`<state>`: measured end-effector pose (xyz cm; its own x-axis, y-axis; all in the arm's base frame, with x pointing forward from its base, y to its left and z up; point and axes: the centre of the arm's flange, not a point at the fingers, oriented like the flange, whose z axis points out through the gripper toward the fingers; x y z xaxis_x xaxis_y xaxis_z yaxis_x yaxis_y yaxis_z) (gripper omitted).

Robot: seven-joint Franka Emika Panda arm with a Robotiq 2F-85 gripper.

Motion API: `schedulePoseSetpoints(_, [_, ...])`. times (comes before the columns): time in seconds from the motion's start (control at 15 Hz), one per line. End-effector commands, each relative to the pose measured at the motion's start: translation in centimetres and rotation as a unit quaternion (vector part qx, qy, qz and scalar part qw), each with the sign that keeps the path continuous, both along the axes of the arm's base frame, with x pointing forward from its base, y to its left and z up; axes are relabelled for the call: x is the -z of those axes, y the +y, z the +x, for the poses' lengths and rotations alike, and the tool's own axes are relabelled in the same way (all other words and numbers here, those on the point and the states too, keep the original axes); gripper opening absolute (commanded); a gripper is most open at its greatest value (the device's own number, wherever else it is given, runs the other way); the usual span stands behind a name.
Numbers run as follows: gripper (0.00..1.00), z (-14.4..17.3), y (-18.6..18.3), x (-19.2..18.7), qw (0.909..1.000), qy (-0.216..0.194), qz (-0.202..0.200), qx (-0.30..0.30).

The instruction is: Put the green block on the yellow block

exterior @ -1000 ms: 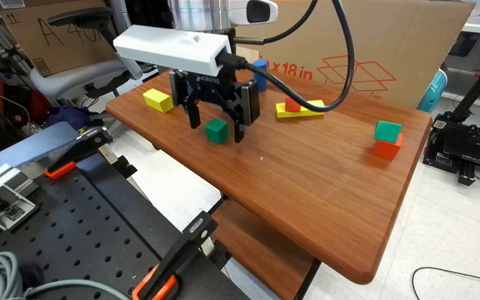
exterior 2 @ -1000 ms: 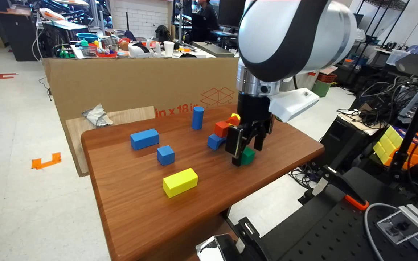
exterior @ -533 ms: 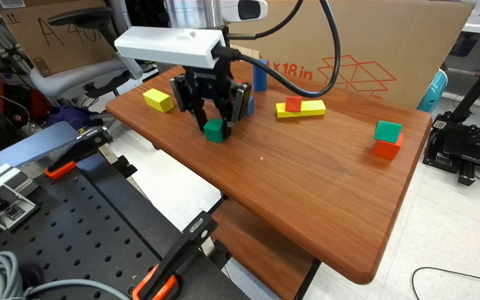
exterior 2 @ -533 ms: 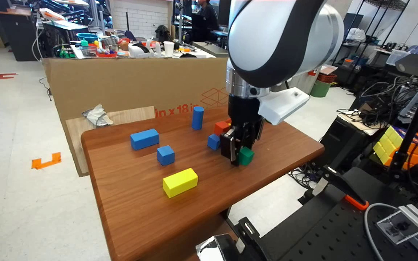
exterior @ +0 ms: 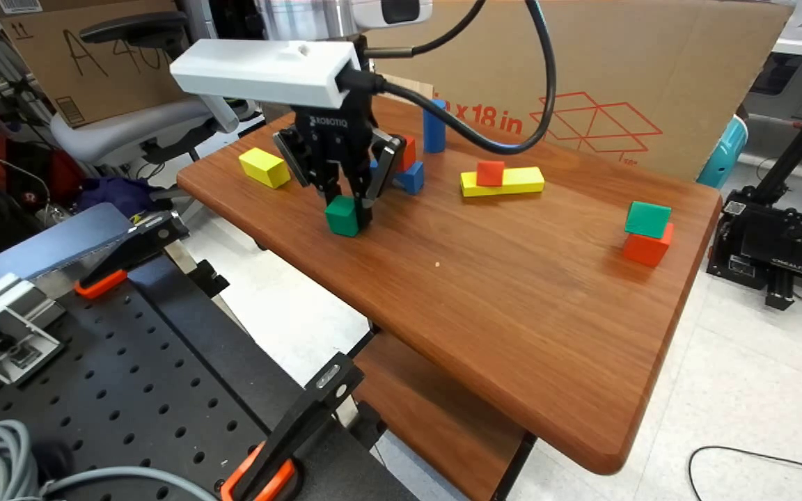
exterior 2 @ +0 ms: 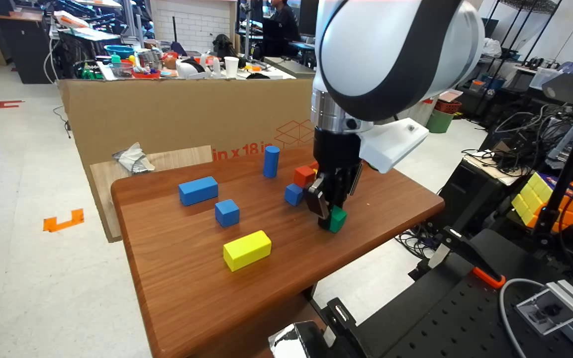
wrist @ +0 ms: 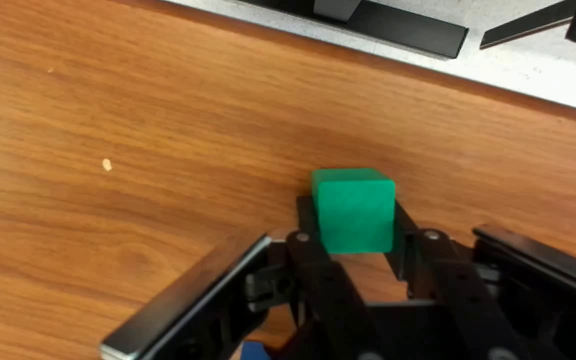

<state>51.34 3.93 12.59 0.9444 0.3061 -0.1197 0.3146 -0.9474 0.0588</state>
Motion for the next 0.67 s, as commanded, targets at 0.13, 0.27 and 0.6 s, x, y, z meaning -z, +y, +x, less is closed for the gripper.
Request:
schedulePoseSetpoints(0.13, [0.09, -4.0, 5.2, -5.2, 0.999, -0.022, 0.02, -0.032])
schedulePoseSetpoints(0.27, [0.09, -4.1, 7.6, -7.1, 0.9984, -0.031, 0.03, -0.036])
schedulePoseSetpoints(0.6, [0.09, -2.7, 11.4, -9.2, 0.9969, -0.057, 0.048, -0.025])
